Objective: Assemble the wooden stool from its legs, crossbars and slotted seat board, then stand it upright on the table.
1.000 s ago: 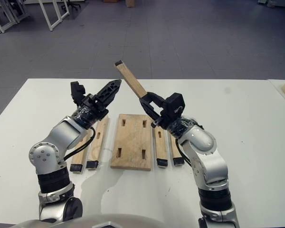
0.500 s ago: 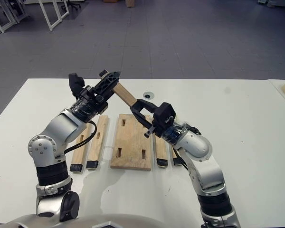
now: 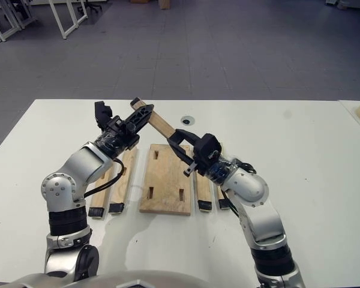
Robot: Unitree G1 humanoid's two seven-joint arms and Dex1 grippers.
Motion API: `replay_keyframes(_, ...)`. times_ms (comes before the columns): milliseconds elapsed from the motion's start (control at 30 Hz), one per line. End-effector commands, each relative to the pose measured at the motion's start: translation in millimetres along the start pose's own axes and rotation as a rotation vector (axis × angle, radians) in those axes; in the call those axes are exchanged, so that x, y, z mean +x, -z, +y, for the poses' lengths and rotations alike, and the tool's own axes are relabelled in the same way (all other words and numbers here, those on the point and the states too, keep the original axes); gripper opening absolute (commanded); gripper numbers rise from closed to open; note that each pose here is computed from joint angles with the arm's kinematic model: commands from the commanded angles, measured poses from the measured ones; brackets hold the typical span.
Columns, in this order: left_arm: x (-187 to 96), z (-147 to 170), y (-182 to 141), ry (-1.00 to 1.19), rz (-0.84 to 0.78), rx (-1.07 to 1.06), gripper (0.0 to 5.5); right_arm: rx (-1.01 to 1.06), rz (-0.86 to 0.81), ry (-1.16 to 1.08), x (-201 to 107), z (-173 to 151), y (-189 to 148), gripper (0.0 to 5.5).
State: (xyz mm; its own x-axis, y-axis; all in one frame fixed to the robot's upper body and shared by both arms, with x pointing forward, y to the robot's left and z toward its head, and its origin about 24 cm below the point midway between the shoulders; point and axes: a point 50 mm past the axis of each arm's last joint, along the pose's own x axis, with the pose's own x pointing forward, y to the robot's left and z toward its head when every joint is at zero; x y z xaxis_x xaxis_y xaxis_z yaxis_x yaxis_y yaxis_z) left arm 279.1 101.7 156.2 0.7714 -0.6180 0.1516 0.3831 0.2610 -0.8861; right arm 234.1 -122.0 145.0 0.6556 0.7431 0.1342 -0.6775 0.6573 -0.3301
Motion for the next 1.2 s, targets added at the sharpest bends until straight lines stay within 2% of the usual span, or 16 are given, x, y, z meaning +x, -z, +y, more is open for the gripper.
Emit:
replay_keyframes(33, -2, 8, 1, -0.076, 0.021, 0.057, 0.48, -0.100, -0.016, 0.004, 1, -2, -3, 1.85)
replay_keyframes(100, -2, 8, 0, -0.077, 0.020, 0.092, 0.40, -0.119, 0.003, 0.010, 0, -4, 1, 2.29)
replay_keyframes(233, -14, 7, -28, -0.122, -0.136, 0.209, 0.40, -0.132, 0.089, 0.018, -11, -10, 14, 3.15)
replay_keyframes(333, -47, 6, -56, -0.286, -0.300, 0.510, 0.40, -0.070, 0.186, 0.138, -29, -28, 30, 3.19)
replay_keyframes(400, -67, 8, -60, -0.409, -0.360, 0.666, 0.40, -0.032, 0.229, 0.190, -38, -33, 39, 3.19)
replay_keyframes(467, -85, 13, -54, -0.522, -0.375, 0.819, 0.40, -0.031, 0.286, 0.238, -44, -37, 48, 3.19)
replay_keyframes(533, -109, 27, -32, -0.651, -0.320, 0.928, 0.40, -0.032, 0.319, 0.279, -48, -39, 55, 3.19)
replay_keyframes(600, -125, 40, -10, -0.725, -0.259, 0.942, 0.40, -0.024, 0.329, 0.296, -49, -38, 58, 3.19)
replay_keyframes(833, -134, 67, 5, -0.785, -0.246, 0.907, 0.40, -0.017, 0.326, 0.296, -49, -36, 57, 3.19)
replay_keyframes(1067, -114, 61, -14, -0.719, -0.318, 0.936, 0.40, -0.004, 0.340, 0.284, -51, -32, 60, 3.19)
replay_keyframes(1200, -112, 67, -12, -0.722, -0.288, 0.933, 0.40, -0.006, 0.347, 0.281, -52, -31, 61, 3.19)
